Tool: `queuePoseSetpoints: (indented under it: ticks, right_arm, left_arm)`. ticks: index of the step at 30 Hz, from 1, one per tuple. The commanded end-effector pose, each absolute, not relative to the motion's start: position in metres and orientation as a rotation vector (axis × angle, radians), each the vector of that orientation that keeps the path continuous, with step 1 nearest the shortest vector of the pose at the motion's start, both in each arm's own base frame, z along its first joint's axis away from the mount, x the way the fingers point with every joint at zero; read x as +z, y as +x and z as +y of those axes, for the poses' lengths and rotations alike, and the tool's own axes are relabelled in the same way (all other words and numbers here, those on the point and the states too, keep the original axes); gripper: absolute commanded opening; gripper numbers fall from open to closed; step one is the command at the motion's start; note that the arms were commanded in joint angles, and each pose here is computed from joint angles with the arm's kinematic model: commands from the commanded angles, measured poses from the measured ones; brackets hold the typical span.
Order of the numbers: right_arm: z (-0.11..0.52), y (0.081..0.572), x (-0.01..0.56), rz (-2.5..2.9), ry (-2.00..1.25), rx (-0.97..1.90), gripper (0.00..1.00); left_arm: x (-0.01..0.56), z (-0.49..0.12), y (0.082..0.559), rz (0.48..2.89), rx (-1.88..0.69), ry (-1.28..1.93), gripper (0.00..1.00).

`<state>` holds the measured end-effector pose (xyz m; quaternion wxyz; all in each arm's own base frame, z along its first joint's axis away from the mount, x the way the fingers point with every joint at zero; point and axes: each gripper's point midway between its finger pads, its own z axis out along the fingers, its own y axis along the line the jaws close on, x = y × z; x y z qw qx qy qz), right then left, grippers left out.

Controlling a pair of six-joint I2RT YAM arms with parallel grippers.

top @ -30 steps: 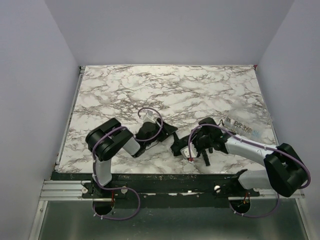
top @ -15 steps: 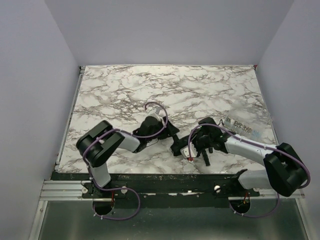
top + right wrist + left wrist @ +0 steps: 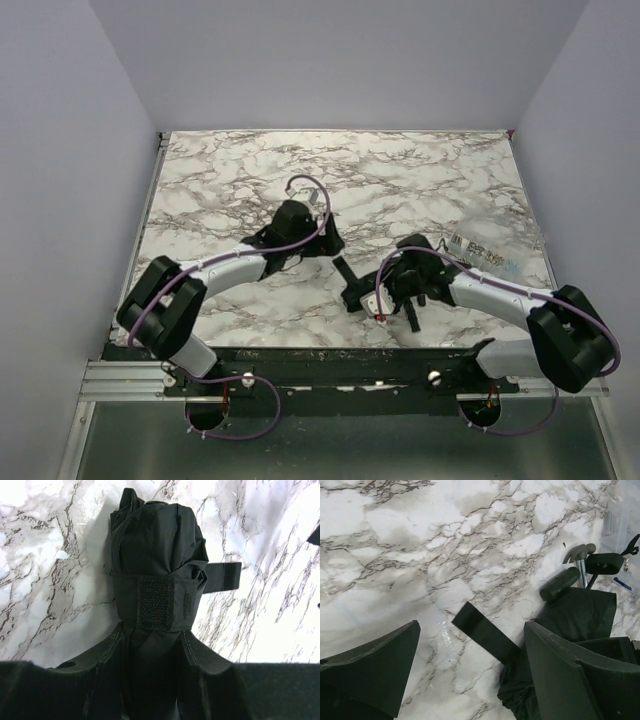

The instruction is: Put away the umbrella

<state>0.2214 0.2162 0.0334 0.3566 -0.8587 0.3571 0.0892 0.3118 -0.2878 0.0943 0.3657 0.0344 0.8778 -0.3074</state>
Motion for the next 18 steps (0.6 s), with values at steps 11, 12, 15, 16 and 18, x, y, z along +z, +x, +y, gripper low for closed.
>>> queuePoseSetpoints:
  ticks: [11, 12, 15, 16, 18]
  right_arm:
    - [0.168, 0.165, -0.021, 1.193, -2.401, 0.425, 0.15]
    - [0.168, 0.165, -0.021, 1.193, -2.402, 0.426, 0.15]
    - [0.169, 0.165, -0.021, 1.196, -2.402, 0.430, 0.15]
    - [0.169, 0.165, -0.022, 1.199, -2.402, 0.431, 0.15]
    - [0.169, 0.165, -0.021, 1.200, -2.401, 0.429, 0.15]
  left_arm:
    - [0.032, -0.285, 0.289, 2.589, -0.717, 0.277, 0.67]
    - [0.030, -0.285, 0.289, 2.599, -0.686, 0.291, 0.66]
    - [0.027, -0.288, 0.293, 2.619, -0.591, 0.334, 0.66]
    - [0.026, -0.290, 0.293, 2.623, -0.573, 0.348, 0.66]
    - [0.023, -0.293, 0.294, 2.641, -0.550, 0.371, 0.62]
